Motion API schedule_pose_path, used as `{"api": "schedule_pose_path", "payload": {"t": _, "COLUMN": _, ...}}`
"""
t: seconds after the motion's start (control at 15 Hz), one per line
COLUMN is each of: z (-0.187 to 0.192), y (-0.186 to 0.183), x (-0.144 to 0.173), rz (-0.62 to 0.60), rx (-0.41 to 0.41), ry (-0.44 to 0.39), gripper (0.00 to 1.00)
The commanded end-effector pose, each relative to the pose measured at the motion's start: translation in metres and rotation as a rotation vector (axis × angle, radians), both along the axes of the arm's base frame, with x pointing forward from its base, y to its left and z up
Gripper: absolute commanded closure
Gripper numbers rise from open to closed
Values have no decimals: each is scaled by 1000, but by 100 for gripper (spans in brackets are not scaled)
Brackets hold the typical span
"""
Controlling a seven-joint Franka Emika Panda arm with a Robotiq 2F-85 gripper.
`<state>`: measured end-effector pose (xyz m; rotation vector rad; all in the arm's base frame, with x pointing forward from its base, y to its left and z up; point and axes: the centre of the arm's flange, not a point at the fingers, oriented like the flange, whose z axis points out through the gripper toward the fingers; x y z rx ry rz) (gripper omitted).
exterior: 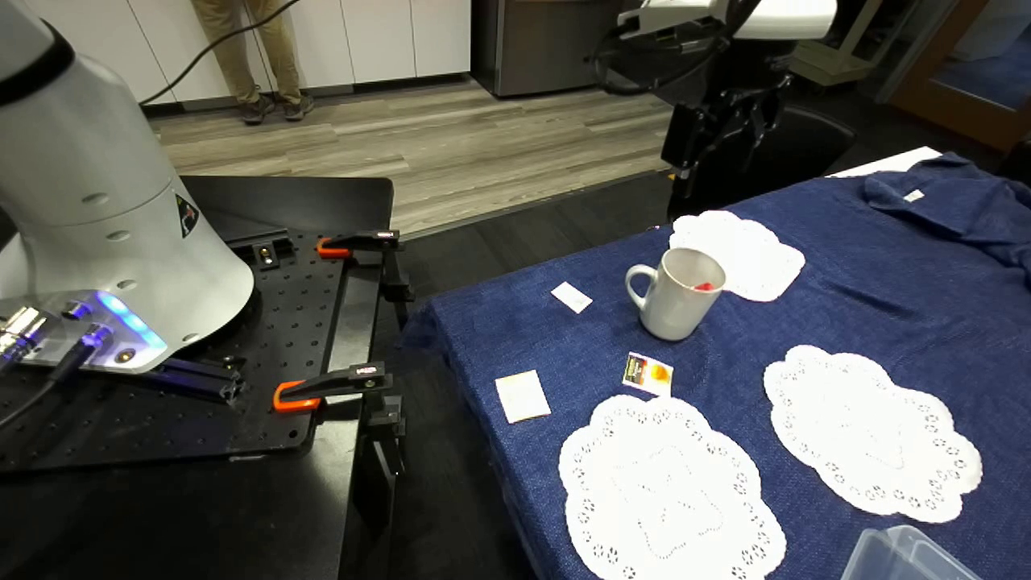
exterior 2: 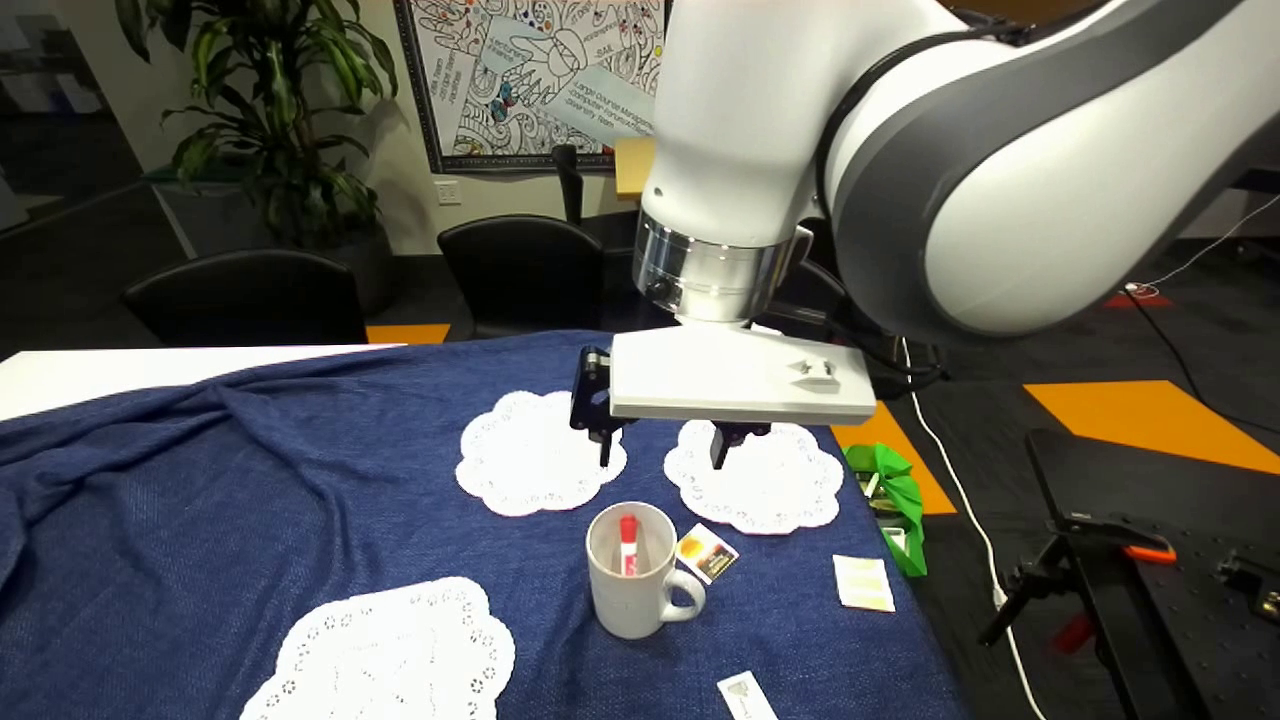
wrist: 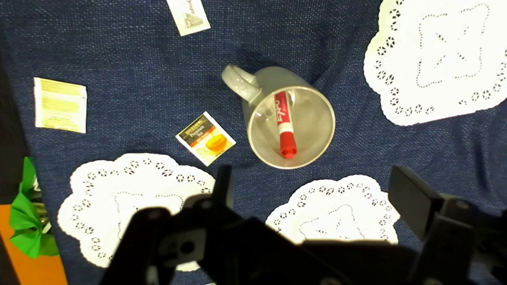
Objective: Remove the marker from the mug
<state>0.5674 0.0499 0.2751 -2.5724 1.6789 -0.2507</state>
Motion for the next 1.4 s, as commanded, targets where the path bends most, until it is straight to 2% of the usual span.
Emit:
{"api": "schedule_pose_path", "payload": {"t": 0.0, "z": 1, "y": 0, "x": 1, "rz": -20, "rx": -2, "ry": -7, "gripper": 0}}
{"api": "schedule_pose_path", "payload": {"t": 0.27, "z": -11, "y": -2, "x": 8, "rz": -29, "rx": -11, "ry": -5, "gripper": 2}}
{"api": "schedule_pose_path", "payload": {"t": 0.53, "z": -25, "y": -1, "x": 13, "rz": -52, "rx": -11, "ry": 4, "gripper": 28}}
{"api": "schedule_pose_path", "payload": {"t": 0.67, "z": -34, "y": 2, "x": 18, "rz": -77, "rx": -19, "ry": -5, "gripper": 30}}
{"api": "schedule_pose_path", "payload": {"t": 0.73, "z": -37, "y": 3, "x": 20, "rz": -93, "rx": -20, "ry": -10, "gripper": 26}}
{"api": "schedule_pose_path", "payload": {"t": 0.93, "z": -48, "y": 6, "x": 25, "rz": -144, "rx": -32, "ry": -15, "gripper": 26}}
{"api": "schedule_pose_path", "payload": {"t": 1.2, "z": -65, "y": 6, "x": 30, "rz": -189, "rx": -39, "ry": 5, "gripper": 33}}
{"api": "schedule_pose_path", "payload": {"t": 1.33, "z": -74, "y": 4, "x": 33, "rz": -203, "rx": -43, "ry": 14, "gripper": 41}}
